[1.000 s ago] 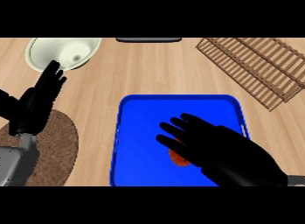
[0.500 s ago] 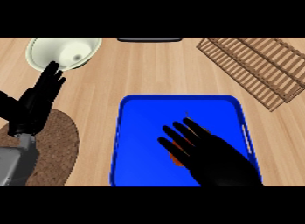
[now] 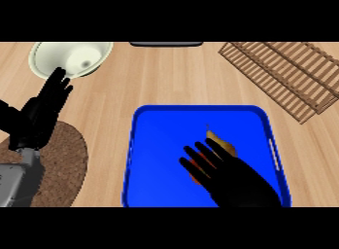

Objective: Pick the tomato from the tray and place it in the tiered shelf

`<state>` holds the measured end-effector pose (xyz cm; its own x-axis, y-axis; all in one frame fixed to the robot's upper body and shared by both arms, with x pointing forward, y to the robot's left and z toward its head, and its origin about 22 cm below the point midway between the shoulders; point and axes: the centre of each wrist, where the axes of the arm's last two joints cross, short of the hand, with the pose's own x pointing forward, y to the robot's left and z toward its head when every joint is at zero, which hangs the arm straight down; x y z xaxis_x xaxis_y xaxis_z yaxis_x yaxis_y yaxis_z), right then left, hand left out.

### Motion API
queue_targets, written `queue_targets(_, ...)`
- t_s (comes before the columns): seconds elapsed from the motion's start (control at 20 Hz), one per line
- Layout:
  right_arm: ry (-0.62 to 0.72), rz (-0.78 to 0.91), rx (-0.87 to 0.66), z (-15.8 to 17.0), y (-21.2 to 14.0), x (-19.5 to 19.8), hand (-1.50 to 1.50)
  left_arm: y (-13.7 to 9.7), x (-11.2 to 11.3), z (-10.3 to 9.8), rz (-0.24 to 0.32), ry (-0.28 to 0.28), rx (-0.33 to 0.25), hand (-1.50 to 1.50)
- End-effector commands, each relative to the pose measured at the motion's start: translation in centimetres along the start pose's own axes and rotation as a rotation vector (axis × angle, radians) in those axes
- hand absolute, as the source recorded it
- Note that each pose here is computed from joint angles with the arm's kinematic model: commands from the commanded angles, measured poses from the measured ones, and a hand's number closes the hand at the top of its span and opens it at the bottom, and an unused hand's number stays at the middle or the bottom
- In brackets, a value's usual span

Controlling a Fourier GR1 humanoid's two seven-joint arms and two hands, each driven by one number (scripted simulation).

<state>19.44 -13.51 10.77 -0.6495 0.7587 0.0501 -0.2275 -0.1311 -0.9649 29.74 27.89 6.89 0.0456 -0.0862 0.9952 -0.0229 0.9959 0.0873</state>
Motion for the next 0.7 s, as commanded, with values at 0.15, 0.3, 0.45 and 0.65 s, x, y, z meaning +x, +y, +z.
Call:
queue_targets(0.15, 0.006, -0.031, -0.026, -2.9, 0.9, -0.6, -1.50, -0.7, -0.6, -0.2, 0.006, -0.003, -0.006, 0.00)
queue_targets(0.3, 0.007, -0.026, -0.011, -1.6, 2.5, 0.1, -1.50, -1.2, 0.4, -0.4, -0.015, 0.004, 0.002, 0.00)
queue_targets(0.45, 0.021, -0.037, -0.019, -3.6, 4.0, -1.1, -1.50, -0.6, -0.3, 0.9, 0.000, -0.012, -0.001, 0.00)
queue_targets(0.65, 0.019, -0.033, 0.009, -3.8, 2.5, 0.0, -1.50, 0.4, 0.8, -0.2, -0.012, -0.005, -0.001, 0.00)
